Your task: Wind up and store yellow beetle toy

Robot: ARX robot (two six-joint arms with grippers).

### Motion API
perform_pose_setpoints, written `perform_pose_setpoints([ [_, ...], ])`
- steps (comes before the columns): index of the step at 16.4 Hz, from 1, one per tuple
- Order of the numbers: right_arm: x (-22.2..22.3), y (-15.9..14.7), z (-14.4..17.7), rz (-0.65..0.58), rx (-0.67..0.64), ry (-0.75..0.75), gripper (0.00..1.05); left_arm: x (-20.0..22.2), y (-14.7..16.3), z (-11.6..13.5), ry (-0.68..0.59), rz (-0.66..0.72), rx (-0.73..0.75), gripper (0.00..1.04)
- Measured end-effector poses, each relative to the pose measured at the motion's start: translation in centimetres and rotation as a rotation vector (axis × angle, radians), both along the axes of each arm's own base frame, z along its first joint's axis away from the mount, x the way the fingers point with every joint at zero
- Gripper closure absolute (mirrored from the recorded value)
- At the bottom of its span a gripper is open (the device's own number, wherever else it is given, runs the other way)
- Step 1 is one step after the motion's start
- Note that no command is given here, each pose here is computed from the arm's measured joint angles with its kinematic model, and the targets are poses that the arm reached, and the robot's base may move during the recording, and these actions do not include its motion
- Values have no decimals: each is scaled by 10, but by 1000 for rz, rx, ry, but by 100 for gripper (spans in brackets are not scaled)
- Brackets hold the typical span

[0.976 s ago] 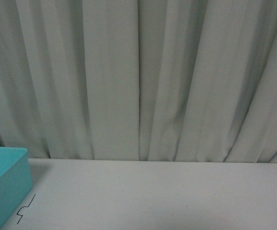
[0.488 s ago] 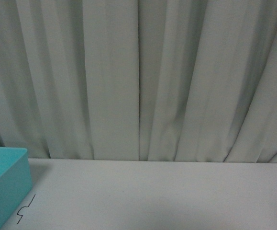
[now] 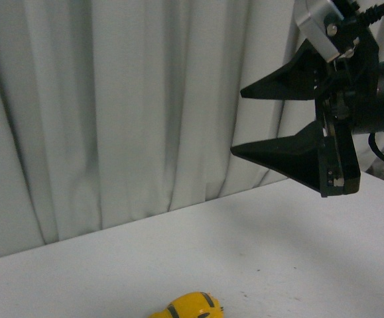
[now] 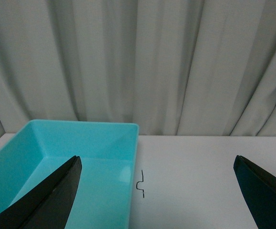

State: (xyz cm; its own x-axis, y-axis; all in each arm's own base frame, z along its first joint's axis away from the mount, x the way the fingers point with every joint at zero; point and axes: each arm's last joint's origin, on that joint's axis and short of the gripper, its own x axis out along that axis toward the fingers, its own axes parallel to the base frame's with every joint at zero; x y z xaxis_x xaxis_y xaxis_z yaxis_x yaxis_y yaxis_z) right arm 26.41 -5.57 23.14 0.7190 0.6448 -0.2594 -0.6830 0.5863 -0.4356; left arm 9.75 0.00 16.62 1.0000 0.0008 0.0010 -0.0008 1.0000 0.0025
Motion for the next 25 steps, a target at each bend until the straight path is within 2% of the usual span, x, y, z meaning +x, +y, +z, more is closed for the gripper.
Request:
perform_pose_setpoints([
  [5,43,14,-24,260,-299,277,7,0,0,0,0,0,0,7],
  [8,63,28,-52,420,-484,408,7,0,0,0,0,0,0,7],
  [11,85,38,-68,473,-591,471,7,0,0,0,0,0,0,7],
  [14,96,53,-87,532,-630,531,7,0,0,0,0,0,0,7],
  [16,101,62,-98,546,-671,540,7,0,0,0,0,0,0,7],
  [25,111,96,-134,426,-720,646,7,0,0,0,0,0,0,7],
])
